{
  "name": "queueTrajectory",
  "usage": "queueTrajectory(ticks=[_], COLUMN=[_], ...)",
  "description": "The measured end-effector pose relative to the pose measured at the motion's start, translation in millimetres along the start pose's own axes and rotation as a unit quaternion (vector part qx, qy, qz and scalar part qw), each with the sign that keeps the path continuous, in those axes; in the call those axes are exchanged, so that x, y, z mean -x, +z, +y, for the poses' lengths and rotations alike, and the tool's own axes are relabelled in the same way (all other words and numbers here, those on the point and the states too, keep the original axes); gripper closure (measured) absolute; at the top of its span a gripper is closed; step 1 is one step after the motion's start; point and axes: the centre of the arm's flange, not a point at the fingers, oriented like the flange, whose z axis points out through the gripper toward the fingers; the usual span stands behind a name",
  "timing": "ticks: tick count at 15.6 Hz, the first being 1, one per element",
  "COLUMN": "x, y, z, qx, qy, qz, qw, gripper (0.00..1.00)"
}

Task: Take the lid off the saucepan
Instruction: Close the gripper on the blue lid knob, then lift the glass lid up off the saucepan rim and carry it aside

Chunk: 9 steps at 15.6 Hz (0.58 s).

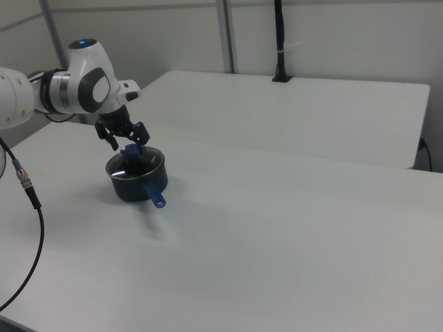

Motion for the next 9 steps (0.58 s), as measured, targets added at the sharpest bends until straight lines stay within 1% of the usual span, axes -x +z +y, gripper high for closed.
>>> queueTrajectory(ticks=[3,4,6,9], x=[0.2,0.2,0.0,0.0], y=[0.0,0.1,-0.1,-0.2], z=[-0.9,-0.9,0.5,0.3], qx=[0.0,0.0,0.001,0.001], qy=[-0.002,-0.002,-0.002,-0.003], qz=[0.0,0.0,0.0,0.0], qw=[1.0,1.0,1.0,1.0], gripper=[0.04,0.11,0.34,0.39])
